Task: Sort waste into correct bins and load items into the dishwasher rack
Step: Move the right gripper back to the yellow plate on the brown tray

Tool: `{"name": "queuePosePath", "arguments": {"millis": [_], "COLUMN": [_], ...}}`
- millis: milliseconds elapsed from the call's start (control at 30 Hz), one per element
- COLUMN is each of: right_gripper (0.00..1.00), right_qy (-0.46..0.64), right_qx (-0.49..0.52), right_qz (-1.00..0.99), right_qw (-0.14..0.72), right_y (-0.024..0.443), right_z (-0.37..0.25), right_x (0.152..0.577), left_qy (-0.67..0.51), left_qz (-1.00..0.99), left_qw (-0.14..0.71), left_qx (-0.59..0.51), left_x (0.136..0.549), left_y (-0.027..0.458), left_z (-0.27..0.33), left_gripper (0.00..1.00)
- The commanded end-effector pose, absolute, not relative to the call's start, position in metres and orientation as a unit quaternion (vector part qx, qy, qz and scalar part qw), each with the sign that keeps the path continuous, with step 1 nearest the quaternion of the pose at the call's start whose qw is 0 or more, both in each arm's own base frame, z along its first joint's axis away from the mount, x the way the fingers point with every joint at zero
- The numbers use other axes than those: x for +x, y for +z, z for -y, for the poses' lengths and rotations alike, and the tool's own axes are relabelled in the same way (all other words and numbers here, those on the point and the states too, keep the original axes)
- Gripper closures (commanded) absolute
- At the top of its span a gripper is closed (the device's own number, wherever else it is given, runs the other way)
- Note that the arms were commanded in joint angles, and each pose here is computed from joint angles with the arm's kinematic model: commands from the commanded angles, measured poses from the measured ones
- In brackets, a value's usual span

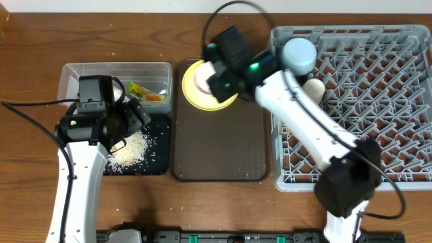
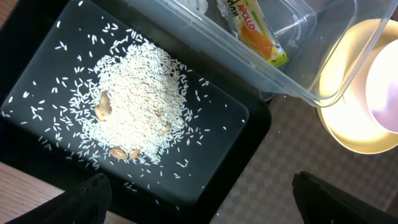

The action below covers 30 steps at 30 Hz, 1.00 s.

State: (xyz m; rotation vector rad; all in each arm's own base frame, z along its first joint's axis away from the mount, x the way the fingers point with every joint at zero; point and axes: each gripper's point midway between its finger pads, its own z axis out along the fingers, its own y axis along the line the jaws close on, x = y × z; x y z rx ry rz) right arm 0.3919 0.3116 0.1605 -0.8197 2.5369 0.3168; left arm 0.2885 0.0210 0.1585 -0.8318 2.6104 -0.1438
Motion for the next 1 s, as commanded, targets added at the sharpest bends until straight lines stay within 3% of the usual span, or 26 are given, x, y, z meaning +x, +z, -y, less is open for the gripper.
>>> {"name": "queuePosePath", "arguments": {"millis": [0, 167, 300, 467, 667, 967], "right_gripper": [0.75, 0.71, 0.54, 0.50, 0.55, 0.64], "right_qy": [0.058, 0.034, 0.026, 0.020, 0.016, 0.020], "right_qx": [-0.305, -0.338, -0.369, -0.381, -0.383, -0.381], "right_qz": [-0.920, -0.909, -0.897, -0.892, -0.895, -0.892], "right_qw": [0.237, 0.241, 0.242, 0.241, 0.228, 0.241], "right_y": [0.139, 0.106, 0.079, 0.048, 0.026, 0.042], "right_z": [-0.318, -0.337, -0.346, -0.351, -0.350, -0.352], "right_x": [0.401, 0.407, 0.416, 0.428, 0.428, 0.430], "left_qy": [-0.049, -0.049, -0.049, -0.049, -0.049, -0.049], "left_qz": [-0.932, -0.932, -0.932, -0.932, -0.932, -0.932], "left_qw": [0.203, 0.203, 0.203, 0.203, 0.203, 0.203], "left_qx": [-0.297, -0.297, -0.297, -0.297, -0.297, -0.297], "left_x": [0.291, 0.291, 0.291, 0.291, 0.291, 0.291], "left_y": [0.163, 0.163, 0.163, 0.163, 0.163, 0.163], "left_z": [-0.023, -0.023, -0.023, -0.023, -0.023, -0.023], "left_gripper": [0.04, 0.04, 0.04, 0.04, 0.04, 0.04]}}
